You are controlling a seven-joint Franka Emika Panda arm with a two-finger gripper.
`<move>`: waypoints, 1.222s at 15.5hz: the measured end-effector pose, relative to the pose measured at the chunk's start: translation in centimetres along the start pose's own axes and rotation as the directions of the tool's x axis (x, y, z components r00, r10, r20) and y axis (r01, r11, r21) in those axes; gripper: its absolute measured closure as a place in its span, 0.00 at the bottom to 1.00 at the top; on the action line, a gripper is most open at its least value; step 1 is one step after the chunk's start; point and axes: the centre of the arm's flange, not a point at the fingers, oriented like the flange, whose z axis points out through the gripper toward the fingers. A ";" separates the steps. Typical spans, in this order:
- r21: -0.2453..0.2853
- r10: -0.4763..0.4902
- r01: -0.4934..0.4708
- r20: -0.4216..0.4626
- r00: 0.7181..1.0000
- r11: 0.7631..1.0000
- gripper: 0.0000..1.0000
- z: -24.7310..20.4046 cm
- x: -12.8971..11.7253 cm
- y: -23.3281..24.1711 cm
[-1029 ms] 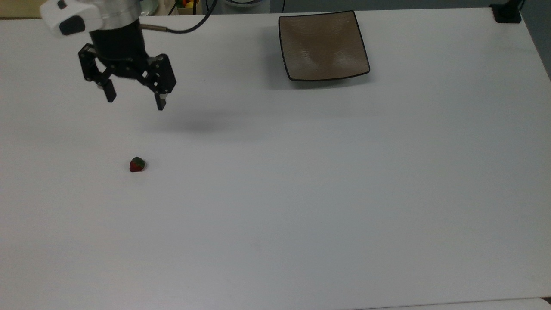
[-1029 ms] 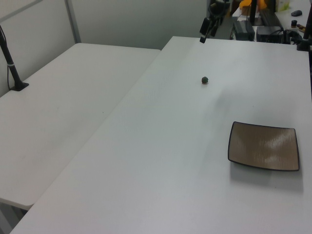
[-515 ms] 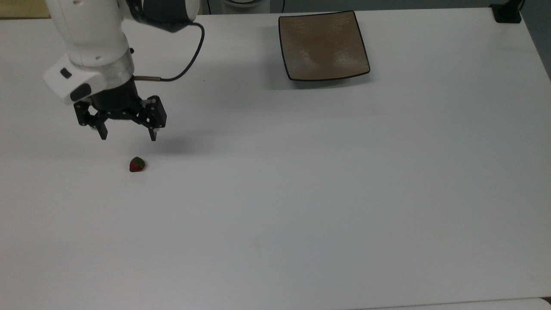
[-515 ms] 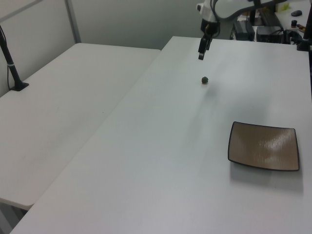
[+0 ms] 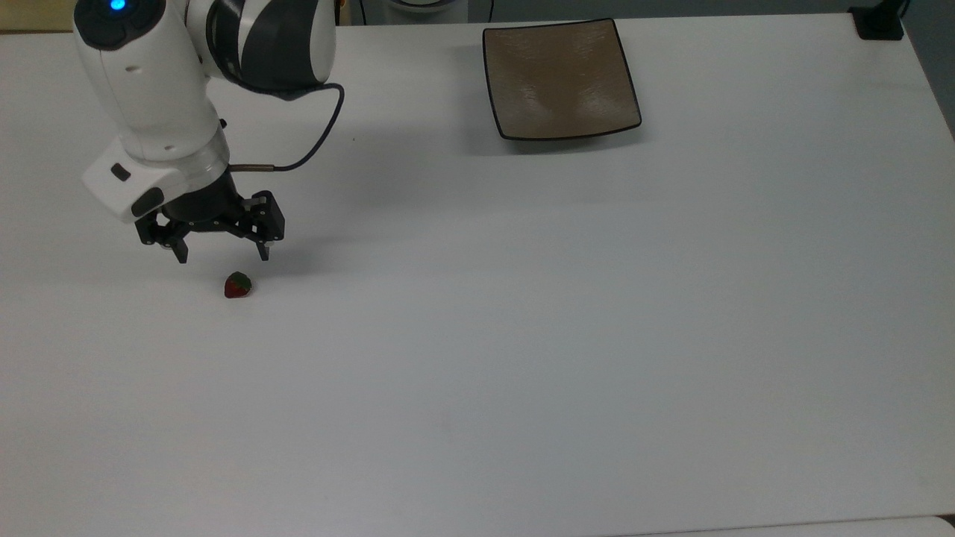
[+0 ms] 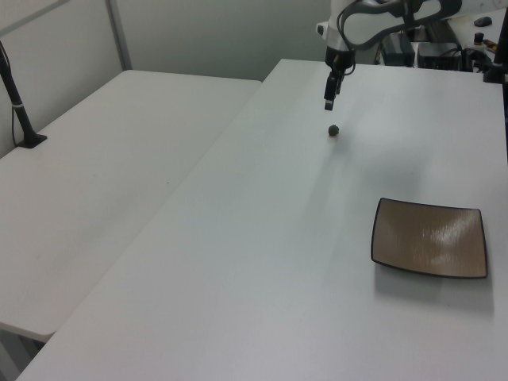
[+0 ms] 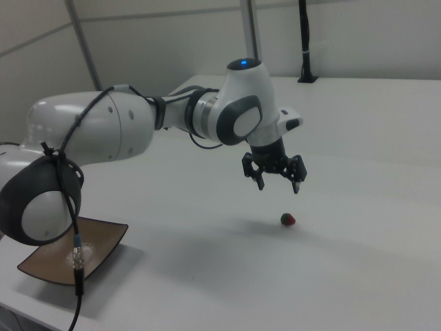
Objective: Strawberries on a ceramic plate
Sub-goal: 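Close the gripper around the red strawberry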
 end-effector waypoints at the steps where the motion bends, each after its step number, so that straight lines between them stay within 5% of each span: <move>1: 0.000 -0.012 0.012 0.008 1.000 1.000 0.00 0.7 0.0 0.0; 9: 0.000 -0.040 0.040 0.023 0.999 0.999 0.11 3.7 0.0 -0.1; 17: -0.042 -0.083 0.087 0.071 0.994 0.995 0.46 5.5 -0.4 0.0; 19: -0.063 -0.097 0.101 0.058 0.994 0.993 0.47 6.1 -0.4 0.1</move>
